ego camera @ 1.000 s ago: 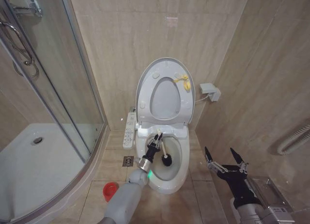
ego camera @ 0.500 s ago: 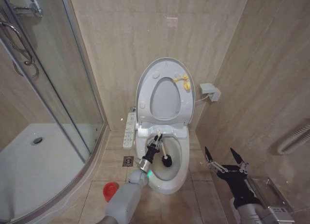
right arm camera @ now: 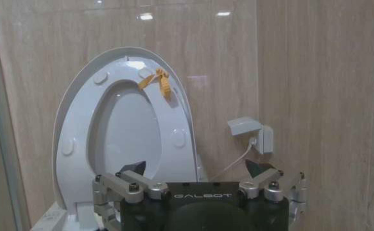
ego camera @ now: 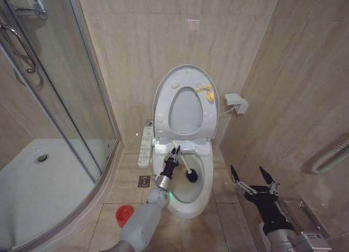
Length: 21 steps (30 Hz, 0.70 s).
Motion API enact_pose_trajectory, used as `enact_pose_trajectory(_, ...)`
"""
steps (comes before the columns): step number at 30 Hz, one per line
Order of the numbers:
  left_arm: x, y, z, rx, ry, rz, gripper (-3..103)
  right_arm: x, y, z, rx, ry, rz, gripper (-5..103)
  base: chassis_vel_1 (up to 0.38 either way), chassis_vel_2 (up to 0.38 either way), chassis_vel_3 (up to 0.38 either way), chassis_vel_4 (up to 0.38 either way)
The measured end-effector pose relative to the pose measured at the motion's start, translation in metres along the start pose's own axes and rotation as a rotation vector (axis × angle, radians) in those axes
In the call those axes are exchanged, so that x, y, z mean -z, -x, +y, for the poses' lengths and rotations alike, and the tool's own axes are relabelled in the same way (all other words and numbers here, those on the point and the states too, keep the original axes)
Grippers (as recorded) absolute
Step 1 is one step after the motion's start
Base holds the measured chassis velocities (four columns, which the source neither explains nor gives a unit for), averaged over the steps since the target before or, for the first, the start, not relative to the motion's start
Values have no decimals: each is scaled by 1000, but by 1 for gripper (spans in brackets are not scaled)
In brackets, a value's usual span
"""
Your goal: Open the toilet lid, clean the toilet bowl with a toilet brush, close the toilet lid, and flush.
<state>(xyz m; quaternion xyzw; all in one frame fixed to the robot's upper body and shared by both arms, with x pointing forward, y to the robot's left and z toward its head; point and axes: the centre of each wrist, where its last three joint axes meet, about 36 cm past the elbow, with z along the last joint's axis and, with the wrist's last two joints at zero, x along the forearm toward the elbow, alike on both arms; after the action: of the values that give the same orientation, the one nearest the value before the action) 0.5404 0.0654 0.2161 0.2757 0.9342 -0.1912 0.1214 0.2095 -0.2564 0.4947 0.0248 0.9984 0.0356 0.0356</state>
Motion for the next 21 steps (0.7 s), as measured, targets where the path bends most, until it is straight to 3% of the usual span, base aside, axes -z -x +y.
enact_pose_trajectory(1, 0, 0, 0, 0, 0, 0, 19, 0, 0, 0, 0, 0, 0, 100, 0, 0, 0, 0)
enact_pose_trajectory(5, -4, -9, 4, -59, 96, 38, 19, 0, 0, 0, 0, 0, 0, 100, 0, 0, 0, 0)
enact_pose_trajectory(9, -4, -7, -1, -66, 95, 36, 19, 0, 0, 0, 0, 0, 0, 100, 0, 0, 0, 0)
enact_pose_trajectory(12, 3, 3, -10, 7, -45, -8, 19, 0, 0, 0, 0, 0, 0, 100, 0, 0, 0, 0)
enact_pose_trajectory(13, 3, 3, -10, 7, -45, -8, 19, 0, 0, 0, 0, 0, 0, 100, 0, 0, 0, 0)
enact_pose_trajectory(16, 9, 12, -18, 59, -167, -49, 19, 0, 0, 0, 0, 0, 0, 100, 0, 0, 0, 0)
enact_pose_trajectory(20, 10, 13, -19, 48, -174, -48, 19, 0, 0, 0, 0, 0, 0, 100, 0, 0, 0, 0)
enact_pose_trajectory(21, 8, 12, -16, 31, -142, -33, 19, 0, 0, 0, 0, 0, 0, 100, 0, 0, 0, 0)
